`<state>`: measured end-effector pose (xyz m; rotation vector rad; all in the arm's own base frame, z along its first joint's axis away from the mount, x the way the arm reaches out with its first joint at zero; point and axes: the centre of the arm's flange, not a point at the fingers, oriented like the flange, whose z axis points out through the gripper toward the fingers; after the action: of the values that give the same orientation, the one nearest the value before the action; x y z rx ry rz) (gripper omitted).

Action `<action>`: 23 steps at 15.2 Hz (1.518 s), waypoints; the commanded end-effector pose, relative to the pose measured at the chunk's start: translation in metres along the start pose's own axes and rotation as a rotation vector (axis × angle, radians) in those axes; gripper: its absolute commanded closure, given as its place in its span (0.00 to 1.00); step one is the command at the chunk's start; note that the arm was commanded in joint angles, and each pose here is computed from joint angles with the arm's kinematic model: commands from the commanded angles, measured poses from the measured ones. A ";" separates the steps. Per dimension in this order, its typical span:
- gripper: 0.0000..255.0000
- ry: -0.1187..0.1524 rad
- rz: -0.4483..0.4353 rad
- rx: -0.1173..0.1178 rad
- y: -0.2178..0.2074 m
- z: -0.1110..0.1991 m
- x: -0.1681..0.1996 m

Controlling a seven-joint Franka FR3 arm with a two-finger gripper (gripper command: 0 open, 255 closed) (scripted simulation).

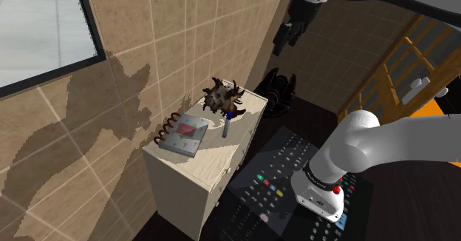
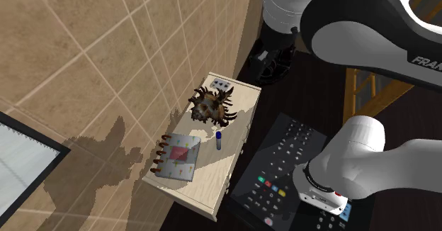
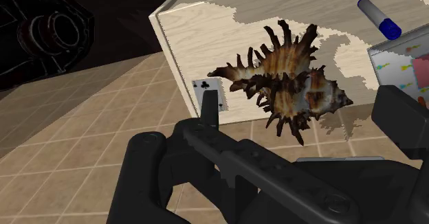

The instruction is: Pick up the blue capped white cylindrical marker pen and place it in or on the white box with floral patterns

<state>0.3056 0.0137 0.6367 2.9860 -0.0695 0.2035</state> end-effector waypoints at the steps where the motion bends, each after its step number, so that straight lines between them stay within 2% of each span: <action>1: 0.00 0.000 0.000 0.000 0.000 0.000 0.000; 21: 0.00 -0.182 0.033 0.140 -0.148 0.204 0.046; 23: 0.00 -0.190 0.035 0.147 -0.157 0.219 0.046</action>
<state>0.3874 0.1303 0.4145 3.1397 -0.1301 -0.0706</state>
